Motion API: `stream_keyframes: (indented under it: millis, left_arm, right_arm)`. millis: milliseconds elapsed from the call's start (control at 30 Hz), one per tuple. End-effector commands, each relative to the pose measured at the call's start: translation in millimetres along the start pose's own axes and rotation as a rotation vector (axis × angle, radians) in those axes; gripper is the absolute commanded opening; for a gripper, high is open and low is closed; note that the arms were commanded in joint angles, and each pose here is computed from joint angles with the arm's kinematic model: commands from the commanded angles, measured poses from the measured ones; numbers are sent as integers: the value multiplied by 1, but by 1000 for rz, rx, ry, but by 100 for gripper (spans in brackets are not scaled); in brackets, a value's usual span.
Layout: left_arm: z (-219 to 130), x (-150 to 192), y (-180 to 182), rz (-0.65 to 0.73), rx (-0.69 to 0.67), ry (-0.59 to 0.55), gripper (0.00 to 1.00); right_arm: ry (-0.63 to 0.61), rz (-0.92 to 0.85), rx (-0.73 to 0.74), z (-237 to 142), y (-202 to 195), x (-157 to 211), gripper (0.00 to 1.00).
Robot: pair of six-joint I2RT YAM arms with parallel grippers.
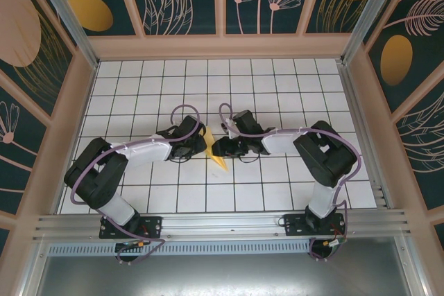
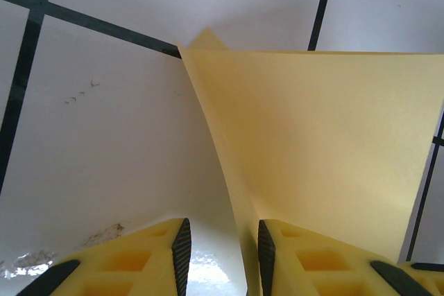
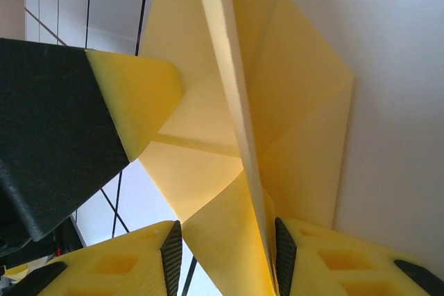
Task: Fold a paper plane with a square sheet of paper (pick it up from the middle)
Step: Move a paper plane to the center of the table.
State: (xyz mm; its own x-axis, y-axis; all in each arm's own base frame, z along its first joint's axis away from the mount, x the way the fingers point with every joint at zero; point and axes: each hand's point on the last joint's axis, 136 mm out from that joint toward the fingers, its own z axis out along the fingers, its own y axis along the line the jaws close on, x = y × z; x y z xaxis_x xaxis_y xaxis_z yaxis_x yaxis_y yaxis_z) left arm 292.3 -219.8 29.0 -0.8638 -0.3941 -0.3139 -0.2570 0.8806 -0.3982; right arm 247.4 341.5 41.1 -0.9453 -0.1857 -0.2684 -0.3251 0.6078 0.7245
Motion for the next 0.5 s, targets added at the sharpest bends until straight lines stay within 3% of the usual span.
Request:
stream_keyframes:
  millis: [0,300,467]
  left_arm:
    - [-4,1,5,19,-19,-7,34]
    - [-4,1,5,19,-16,-7,34]
    - [-5,2,6,18,-16,-6,34]
  right_arm:
    - [-1,-47,-1,1,5,-4,42]
    - [11,-77,-63,0,17,1,48]
    - [23,-66,-4,7,5,1,42]
